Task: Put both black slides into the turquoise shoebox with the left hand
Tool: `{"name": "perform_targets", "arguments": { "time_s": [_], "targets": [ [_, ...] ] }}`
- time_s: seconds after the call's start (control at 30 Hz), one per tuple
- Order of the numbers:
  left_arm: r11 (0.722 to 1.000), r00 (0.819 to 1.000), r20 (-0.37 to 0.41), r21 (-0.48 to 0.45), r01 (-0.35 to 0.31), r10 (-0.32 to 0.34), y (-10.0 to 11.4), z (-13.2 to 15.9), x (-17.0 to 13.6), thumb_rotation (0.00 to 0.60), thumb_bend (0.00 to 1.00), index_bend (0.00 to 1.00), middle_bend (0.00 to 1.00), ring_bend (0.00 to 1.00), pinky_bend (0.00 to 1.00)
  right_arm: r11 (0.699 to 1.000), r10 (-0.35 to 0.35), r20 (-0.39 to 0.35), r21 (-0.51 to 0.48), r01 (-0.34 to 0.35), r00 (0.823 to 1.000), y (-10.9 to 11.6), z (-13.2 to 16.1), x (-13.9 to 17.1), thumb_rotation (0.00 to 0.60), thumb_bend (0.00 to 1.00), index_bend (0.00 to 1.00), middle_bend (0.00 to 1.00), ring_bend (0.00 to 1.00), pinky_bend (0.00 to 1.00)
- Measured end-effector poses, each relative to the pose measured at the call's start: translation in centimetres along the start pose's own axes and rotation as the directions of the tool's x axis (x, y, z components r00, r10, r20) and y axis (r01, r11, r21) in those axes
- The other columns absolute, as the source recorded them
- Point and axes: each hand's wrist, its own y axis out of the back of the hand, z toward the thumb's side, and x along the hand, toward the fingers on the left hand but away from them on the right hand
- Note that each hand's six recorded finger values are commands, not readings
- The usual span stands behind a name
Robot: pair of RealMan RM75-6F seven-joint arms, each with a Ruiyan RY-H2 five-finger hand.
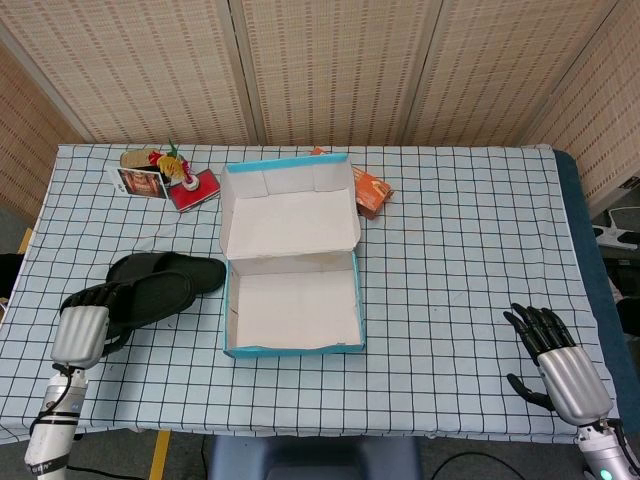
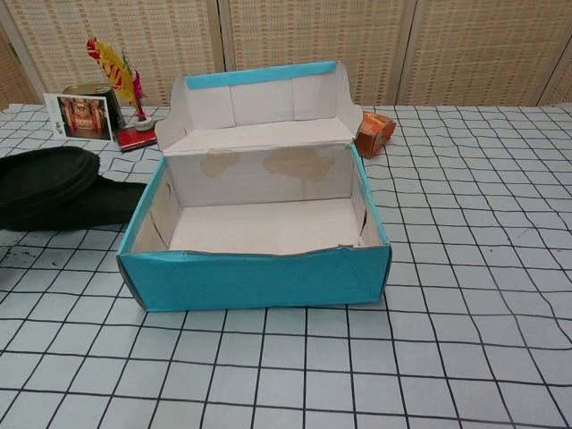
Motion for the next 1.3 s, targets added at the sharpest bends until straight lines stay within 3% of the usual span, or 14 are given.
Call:
{"name": "perform_targets", "arguments": {
  "time_s": [0.23,0.47,0.6,0.83,0.93,1.1,1.3],
  "targets": [
    [0.988,0.982,0.167,-0.140,-0.067,0.090,4.6,7.2,2.0,0.600,0.64,0.31,0.67,0.75,0.59,1.000,0.013,-0.003,0.000,-0.013,1.000,-0.3,0.2,-0.2,0.600,0.18,0.00,0.00,0.00,0.00],
    [0.967,0.957,0.286,-0.255,0.022,0.053,6.4,14.0,4.2,0.600,0.64,0.31,0.67,0.75,0.59,1.000,0.017,0.007,-0.006,-0.016,1.000,-0.3,-0.2,-0.4,0.600,0.18,0.00,0.00,0.00,0.00],
    [0.964,0.944,0.329,-0.256,0.070,0.019,6.2,17.4,5.1,0.600,0.64,0.31,0.67,0.75,0.59,1.000,0.013,0.015,-0.010,-0.012,1.000,-0.2,-0.4,-0.5,0.600,0.18,0.00,0.00,0.00,0.00],
    [0.948,0.902,0.427,-0.256,0.189,-0.064,4.5,24.0,5.5,0.600,0.64,0.31,0.67,0.75,0.59,1.000,0.016,0.022,-0.021,-0.016,1.000,-0.1,-0.7,-0.7,0.600,0.18,0.00,0.00,0.00,0.00],
    [0.948,0.891,0.446,-0.240,0.209,-0.083,3.8,25.6,6.0,0.600,0.64,0.31,0.67,0.75,0.59,1.000,0.021,0.018,-0.023,-0.020,1.000,-0.2,-0.7,-0.6,0.600,0.18,0.00,0.00,0.00,0.00],
    [0.955,0.890,0.444,-0.207,0.213,-0.103,2.6,27.1,7.2,0.600,0.63,0.31,0.66,0.75,0.58,0.999,0.029,0.015,-0.025,-0.029,0.999,-0.3,-0.7,-0.7,0.600,0.18,0.00,0.00,0.00,0.00],
    [0.961,0.901,0.416,-0.175,0.213,-0.124,1.6,27.1,8.2,0.600,0.62,0.31,0.66,0.74,0.57,0.999,0.038,0.015,-0.022,-0.037,0.999,-0.4,-0.8,-0.7,0.600,0.18,0.00,0.00,0.00,0.00]
  ]
}}
